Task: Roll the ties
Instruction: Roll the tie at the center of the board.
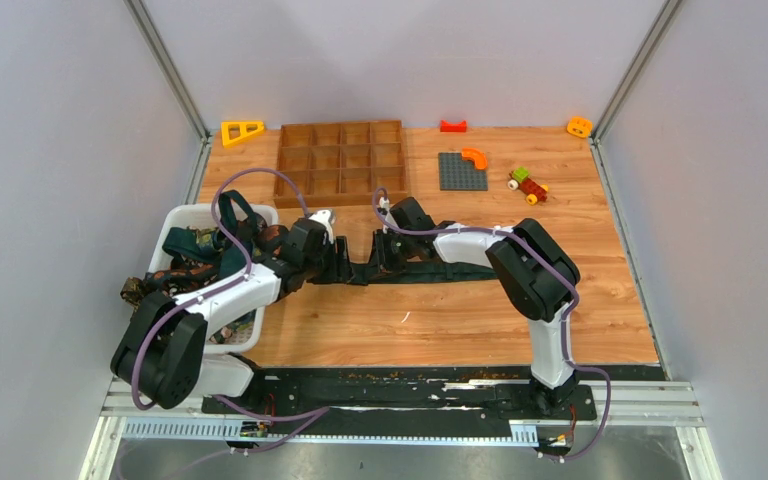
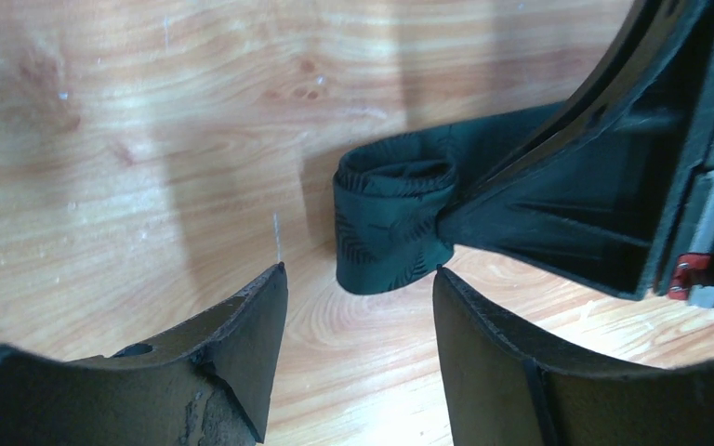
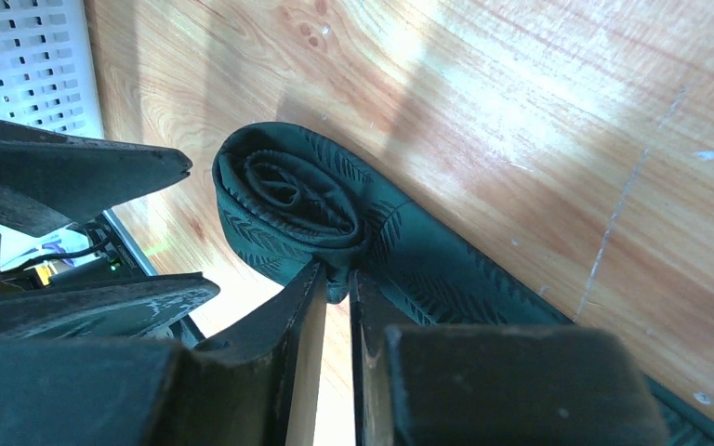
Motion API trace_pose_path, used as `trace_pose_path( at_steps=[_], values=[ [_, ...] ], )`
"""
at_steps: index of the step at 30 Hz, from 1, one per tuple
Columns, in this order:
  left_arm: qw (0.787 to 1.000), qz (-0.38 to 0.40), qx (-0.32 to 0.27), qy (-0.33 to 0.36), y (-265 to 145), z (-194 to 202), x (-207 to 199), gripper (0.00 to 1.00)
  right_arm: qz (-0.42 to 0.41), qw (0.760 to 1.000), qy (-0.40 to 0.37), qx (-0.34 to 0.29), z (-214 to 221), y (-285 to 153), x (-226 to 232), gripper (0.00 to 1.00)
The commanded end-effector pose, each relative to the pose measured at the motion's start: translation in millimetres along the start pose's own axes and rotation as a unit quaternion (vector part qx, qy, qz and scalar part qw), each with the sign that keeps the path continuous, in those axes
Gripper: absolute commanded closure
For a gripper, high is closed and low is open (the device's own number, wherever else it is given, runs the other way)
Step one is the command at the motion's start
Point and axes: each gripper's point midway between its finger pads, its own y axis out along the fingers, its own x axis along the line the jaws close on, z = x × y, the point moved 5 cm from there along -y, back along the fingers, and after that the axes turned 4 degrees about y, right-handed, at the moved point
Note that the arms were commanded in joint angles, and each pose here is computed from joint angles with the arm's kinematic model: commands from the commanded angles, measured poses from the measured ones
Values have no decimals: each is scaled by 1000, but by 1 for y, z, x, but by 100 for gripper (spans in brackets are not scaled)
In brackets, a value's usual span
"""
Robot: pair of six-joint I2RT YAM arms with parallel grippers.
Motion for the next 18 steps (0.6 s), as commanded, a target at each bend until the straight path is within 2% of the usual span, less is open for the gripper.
trace_pose_path(
  at_steps=[1, 12, 18],
  values=[
    [998, 54, -34, 19, 2, -17, -9, 36, 15, 1000, -17, -4, -3, 7, -6, 85],
    [996, 89, -18, -4, 20, -13, -2, 49, 17, 1000, -15, 0, -1, 10, -9, 85],
    [993, 118, -14, -24, 29, -2, 1, 52, 25, 1000, -13, 0, 0, 9, -11, 85]
  ],
)
